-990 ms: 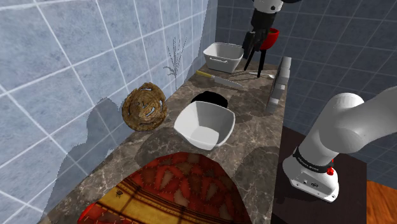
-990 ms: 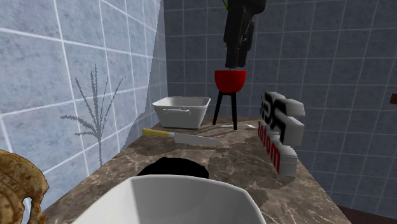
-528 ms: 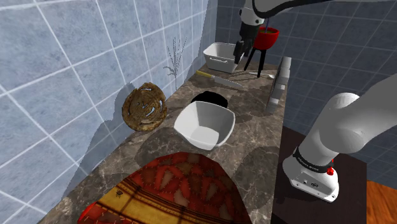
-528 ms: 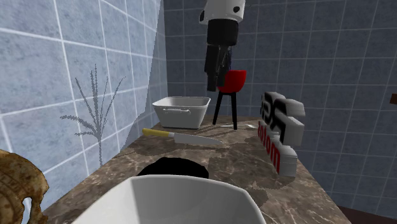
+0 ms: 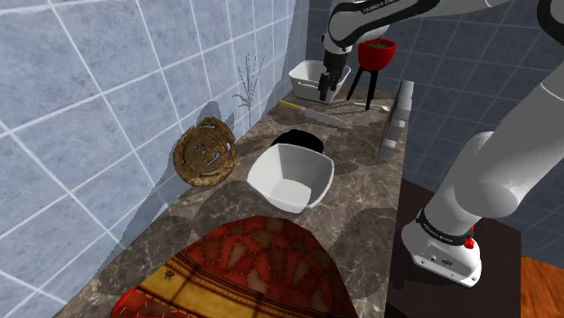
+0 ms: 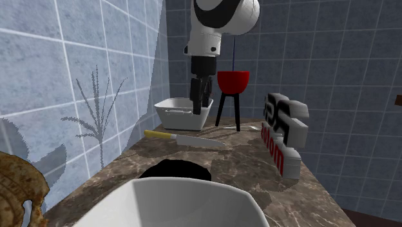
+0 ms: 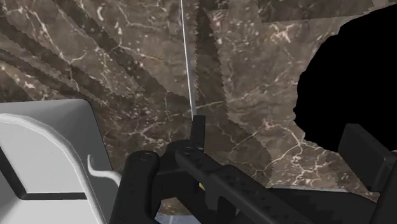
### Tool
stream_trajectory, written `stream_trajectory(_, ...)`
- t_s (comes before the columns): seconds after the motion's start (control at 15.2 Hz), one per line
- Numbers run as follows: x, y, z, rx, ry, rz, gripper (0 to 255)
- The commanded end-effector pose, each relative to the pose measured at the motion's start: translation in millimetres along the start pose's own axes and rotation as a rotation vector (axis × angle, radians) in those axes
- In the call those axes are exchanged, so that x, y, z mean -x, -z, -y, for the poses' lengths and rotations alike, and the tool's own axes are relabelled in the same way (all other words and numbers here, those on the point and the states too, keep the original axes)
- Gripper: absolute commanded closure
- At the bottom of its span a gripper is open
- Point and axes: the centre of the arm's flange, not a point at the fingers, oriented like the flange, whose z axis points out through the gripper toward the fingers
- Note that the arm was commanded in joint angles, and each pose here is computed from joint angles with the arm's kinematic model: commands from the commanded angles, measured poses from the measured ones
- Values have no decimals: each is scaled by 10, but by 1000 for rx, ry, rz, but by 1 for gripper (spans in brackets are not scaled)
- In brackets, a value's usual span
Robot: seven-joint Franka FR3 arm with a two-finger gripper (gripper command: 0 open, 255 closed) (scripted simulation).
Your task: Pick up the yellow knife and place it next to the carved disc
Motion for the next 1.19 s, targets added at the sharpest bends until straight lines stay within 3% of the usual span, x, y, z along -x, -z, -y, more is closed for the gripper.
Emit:
stream_trajectory(0.0, -171, -175, -114, -4, 23, 7, 0)
stream_trajectory(0.59, -925, -1037, -566, -25, 120, 40, 0)
stream_trajectory(1.12, -938, -1471, -572, -25, 124, 41, 0)
